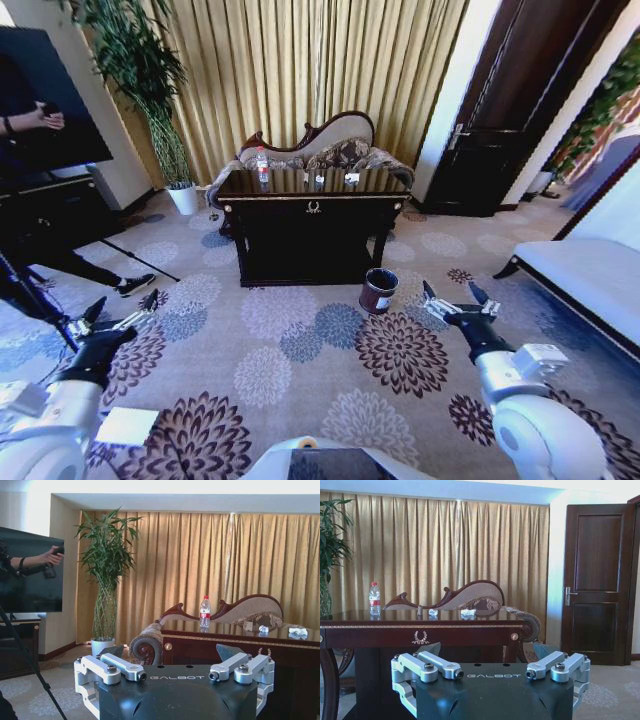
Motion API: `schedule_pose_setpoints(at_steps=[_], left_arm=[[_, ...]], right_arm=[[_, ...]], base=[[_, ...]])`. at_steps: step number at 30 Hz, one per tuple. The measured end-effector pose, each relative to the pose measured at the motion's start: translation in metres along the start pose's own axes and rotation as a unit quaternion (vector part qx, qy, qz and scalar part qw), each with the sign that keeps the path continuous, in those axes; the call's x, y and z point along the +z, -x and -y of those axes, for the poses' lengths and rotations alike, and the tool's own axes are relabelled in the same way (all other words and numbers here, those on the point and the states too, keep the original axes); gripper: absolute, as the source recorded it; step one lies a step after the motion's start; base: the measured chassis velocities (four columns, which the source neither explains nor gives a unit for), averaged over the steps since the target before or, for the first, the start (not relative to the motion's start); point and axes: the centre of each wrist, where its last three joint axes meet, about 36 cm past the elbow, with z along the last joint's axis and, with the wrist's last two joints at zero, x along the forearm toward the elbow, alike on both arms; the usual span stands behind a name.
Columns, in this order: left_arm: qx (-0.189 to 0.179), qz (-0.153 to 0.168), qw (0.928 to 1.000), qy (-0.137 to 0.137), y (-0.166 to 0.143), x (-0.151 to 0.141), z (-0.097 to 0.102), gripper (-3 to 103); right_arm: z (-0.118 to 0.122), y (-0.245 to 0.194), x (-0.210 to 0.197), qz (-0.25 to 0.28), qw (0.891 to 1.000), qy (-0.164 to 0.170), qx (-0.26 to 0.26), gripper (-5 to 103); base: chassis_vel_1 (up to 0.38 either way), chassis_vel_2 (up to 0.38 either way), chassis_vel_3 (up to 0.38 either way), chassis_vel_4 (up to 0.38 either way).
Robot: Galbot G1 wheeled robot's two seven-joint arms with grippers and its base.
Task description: Move to the front of the table and place the trash on the table into the trash bin.
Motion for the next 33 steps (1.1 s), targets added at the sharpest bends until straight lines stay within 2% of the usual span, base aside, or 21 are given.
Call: schedule_pose_setpoints(at_steps=[27,33], left_arm=[[0.000,0.002,1.0000,0.001,0.000,0.001,0.001,100],[-0.053,0.040,0.9974,0.029,0.017,0.023,0.011,100]], right_arm=[[-0.001,0.000,0.000,0.000,1.000,0.000,0.000,100],[-0.024,0.013,0.016,0.019,1.000,-0.020,0.013,100]], base=[[0.000,0.000,0.000,0.000],[0.000,0.000,0.000,0.000]])
